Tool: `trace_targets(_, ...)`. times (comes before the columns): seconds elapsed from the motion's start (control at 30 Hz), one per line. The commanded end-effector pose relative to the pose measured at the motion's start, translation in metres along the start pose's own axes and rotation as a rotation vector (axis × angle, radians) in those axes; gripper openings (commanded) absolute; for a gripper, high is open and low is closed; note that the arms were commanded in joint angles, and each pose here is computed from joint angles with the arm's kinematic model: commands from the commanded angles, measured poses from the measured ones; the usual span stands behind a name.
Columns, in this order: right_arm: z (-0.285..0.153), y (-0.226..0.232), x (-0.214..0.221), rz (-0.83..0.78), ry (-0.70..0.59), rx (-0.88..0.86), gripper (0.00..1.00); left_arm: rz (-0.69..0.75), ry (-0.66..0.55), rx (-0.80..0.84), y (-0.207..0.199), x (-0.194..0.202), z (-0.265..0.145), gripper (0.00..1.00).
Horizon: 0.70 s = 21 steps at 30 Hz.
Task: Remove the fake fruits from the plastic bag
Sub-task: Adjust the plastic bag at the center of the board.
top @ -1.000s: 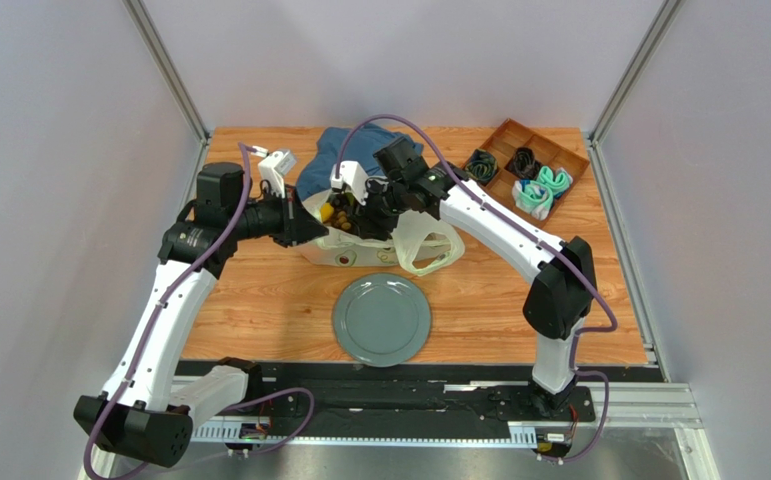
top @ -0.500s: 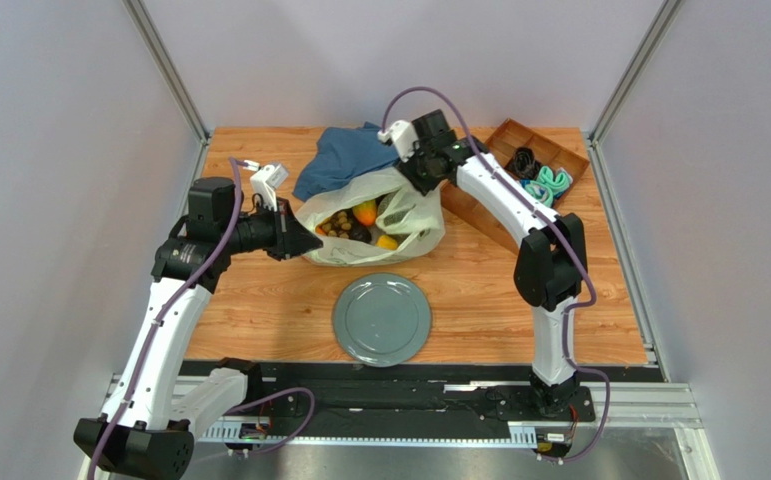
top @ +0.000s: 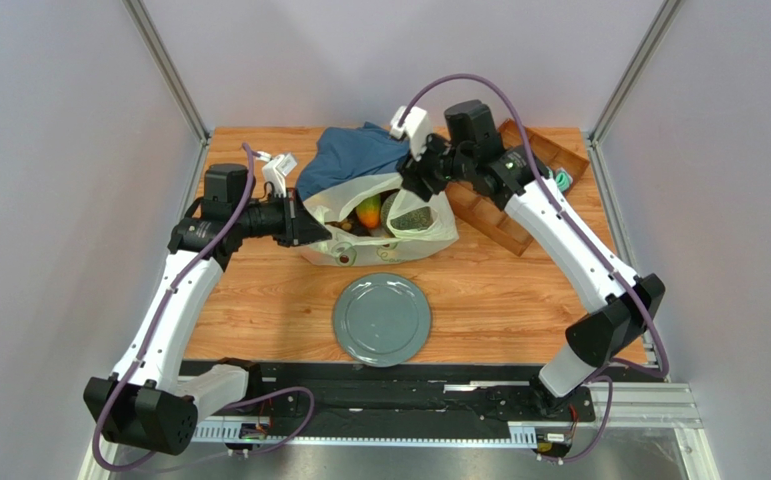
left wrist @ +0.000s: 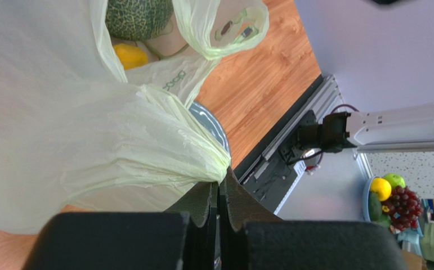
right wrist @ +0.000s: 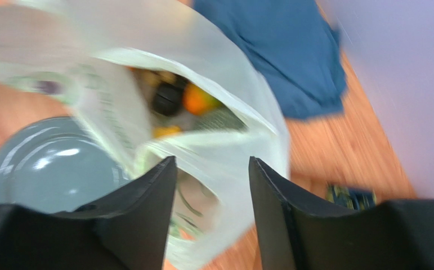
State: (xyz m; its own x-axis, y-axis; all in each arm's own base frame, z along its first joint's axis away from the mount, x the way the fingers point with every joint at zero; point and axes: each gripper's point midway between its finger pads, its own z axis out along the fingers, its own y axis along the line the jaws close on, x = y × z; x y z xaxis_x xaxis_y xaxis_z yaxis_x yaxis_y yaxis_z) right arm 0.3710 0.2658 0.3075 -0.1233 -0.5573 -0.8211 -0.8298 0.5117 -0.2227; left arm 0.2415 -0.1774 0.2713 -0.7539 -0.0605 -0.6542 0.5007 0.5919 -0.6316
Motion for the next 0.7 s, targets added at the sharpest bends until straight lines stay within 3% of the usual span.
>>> trace_targets(0.0,0.029,0.064,-0.006,-0.121,-0.046,-0.257,0.49,0.024,-0.056,0.043,-0.016,-0.03,-0.002,0.0)
trace_targets(0.2,0.077,0.079,0.019,-0.156,0.055,-0.388,0.4,0.024,-0.063,0.034,-0.016,-0.036,-0.002,0.0)
trace_targets(0.43,0.124,0.061,0.054,-0.182,0.199,-0.337,0.39,0.034,-0.065,0.014,-0.012,-0.032,-0.004,0.0)
trace_targets(0.53,0.128,0.04,0.069,-0.222,0.27,-0.229,0.65,0.047,-0.066,0.013,-0.013,-0.032,-0.005,0.0)
trace_targets(0.57,0.129,0.035,0.078,-0.231,0.295,-0.208,0.9,0.049,-0.065,0.012,-0.013,-0.032,-0.005,0.0)
trace_targets(0.6,0.127,0.028,0.082,-0.246,0.314,-0.173,0.98,0.051,-0.065,0.013,-0.013,-0.032,-0.005,0.0)
trace_targets(0.67,0.125,0.023,0.096,-0.276,0.36,-0.152,1.0,0.05,-0.061,0.017,-0.012,-0.033,-0.004,0.0)
